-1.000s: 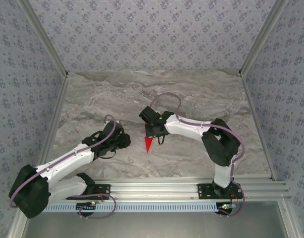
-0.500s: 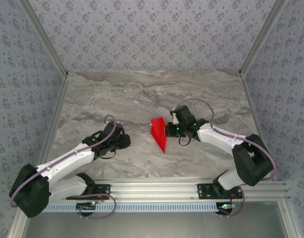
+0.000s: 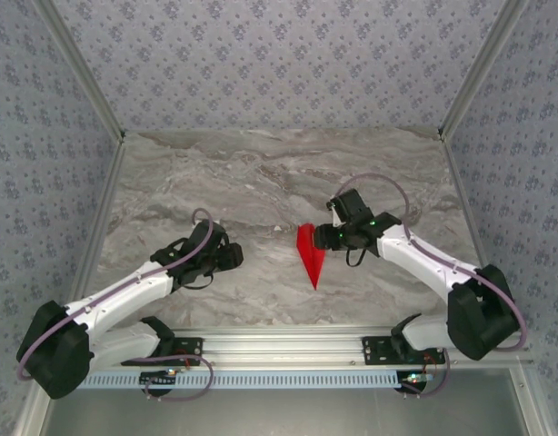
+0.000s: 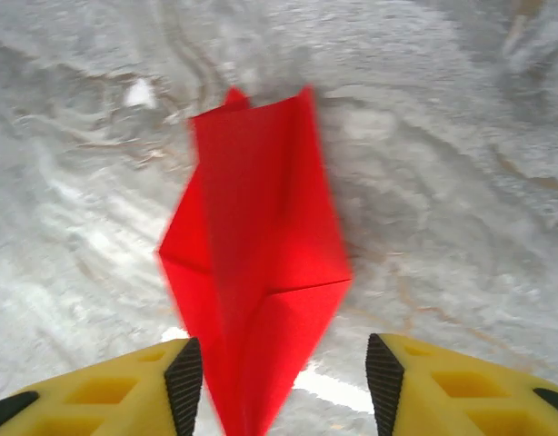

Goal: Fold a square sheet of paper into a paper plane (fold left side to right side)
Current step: Place the paper plane at the center of the table, then pick up the paper plane at the center of the table.

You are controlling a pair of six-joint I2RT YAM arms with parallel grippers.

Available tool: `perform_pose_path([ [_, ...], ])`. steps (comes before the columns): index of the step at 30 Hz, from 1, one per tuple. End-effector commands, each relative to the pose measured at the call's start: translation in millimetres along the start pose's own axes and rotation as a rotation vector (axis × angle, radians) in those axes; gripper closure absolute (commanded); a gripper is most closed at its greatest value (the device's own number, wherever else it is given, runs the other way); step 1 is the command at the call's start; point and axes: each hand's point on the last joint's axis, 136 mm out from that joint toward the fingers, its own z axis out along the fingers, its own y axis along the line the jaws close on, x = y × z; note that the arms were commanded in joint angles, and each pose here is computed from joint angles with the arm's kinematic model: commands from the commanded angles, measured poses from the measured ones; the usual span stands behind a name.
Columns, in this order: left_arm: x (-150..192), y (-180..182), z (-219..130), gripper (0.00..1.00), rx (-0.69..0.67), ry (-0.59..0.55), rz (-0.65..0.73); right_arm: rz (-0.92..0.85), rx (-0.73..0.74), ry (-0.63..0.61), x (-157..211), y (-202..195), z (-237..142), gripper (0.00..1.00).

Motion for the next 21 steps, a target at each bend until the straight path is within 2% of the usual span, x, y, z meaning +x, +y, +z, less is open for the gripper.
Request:
perform_pose_path([
  [1,-12,-13,-5,0.45,0.050,-0.029,-0.003,-0.100,0.018,0.137,35,13,7,0.39],
  [4,-11,-13,-5,0.44,0.051,-0.026,0.000,-0.101,0.025,0.178,41,17,20,0.34],
  [10,-8,-7,-9,0.43,0.036,-0.028,-0.002,-0.102,0.064,0.230,45,18,37,0.36],
  [17,-8,-3,-11,0.42,0.026,-0.037,-0.005,-0.095,0.077,0.261,48,19,53,0.53],
  [21,-8,-4,-12,0.41,0.028,-0.036,-0.003,-0.084,0.089,0.281,51,18,63,0.67],
])
